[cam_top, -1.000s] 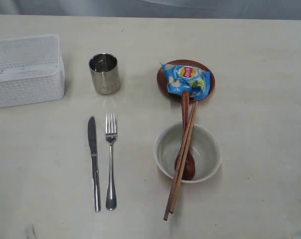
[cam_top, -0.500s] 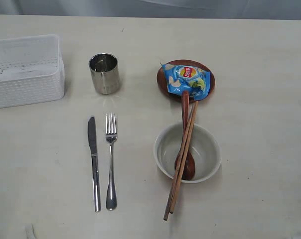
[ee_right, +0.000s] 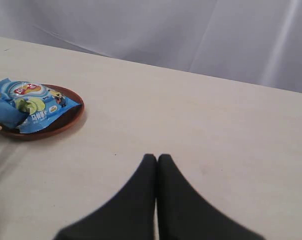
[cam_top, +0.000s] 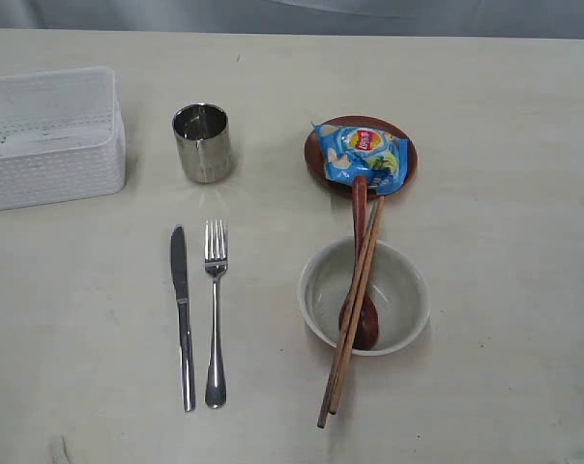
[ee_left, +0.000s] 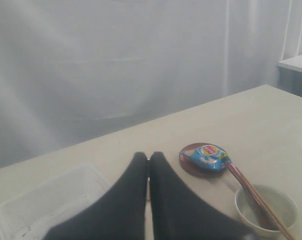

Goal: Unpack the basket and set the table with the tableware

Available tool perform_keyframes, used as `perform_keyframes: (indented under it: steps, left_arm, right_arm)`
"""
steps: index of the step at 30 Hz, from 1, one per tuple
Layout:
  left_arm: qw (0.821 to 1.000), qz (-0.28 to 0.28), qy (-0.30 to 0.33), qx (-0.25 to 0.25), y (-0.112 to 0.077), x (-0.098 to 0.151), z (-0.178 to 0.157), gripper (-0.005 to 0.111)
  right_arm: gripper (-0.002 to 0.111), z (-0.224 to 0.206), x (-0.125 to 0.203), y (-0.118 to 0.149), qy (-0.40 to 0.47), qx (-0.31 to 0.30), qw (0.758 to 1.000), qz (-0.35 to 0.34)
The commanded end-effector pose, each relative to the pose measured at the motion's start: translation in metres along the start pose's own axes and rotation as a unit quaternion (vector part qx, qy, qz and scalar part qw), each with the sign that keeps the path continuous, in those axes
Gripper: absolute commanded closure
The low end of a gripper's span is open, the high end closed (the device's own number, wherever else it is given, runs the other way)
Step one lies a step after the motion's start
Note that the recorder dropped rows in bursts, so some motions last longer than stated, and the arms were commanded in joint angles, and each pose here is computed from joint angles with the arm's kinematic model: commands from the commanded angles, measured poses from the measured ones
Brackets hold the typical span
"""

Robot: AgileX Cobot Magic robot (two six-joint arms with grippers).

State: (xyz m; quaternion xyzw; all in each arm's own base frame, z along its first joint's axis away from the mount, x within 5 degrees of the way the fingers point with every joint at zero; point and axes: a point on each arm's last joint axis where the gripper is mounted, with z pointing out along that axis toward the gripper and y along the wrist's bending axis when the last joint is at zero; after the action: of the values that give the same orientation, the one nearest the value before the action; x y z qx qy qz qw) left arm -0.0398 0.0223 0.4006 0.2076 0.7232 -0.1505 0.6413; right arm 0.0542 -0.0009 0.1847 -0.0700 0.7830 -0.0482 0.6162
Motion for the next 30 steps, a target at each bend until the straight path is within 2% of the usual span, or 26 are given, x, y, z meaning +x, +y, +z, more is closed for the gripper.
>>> perform_keyframes:
  steps: [1,13,15,19,25,29,30]
  left_arm:
    - [1.0,-0.006,0.0,0.004,-0.001,0.001,-0.001,0.105]
    - [1.0,0.001,0.003,-0.002,0.0,0.004,0.005,0.105]
    - [1.0,0.013,-0.014,-0.015,0.002,0.005,0.01,0.105]
    - [0.996,0.017,-0.091,-0.02,0.002,0.011,0.025,0.105]
    - [0.981,0.021,-0.192,-0.02,-0.001,0.049,0.055,0.105]
    - [0.979,0.023,-0.203,-0.018,-0.003,0.078,0.08,0.105]
    - [0.979,0.023,-0.204,-0.016,-0.004,0.095,0.092,0.105]
  right_arm:
    - [0.108,0.0,0.0,0.0,-0.003,0.002,1.0,0.002]
    - [0.108,0.0,0.0,0.0,-0.003,0.002,1.0,0.002]
    - [0.108,0.0,0.0,0.0,-0.003,0.002,1.0,0.002]
    - [0.108,0.0,0.0,0.0,-0.003,0.002,1.0,0.002]
    - [0.108,0.0,0.0,0.0,-0.003,0.002,1.0,0.002]
    - [0.108,0.0,0.0,0.0,-0.003,0.002,1.0,0.002]
    - [0.108,0.0,0.0,0.0,-0.003,0.002,1.0,0.002]
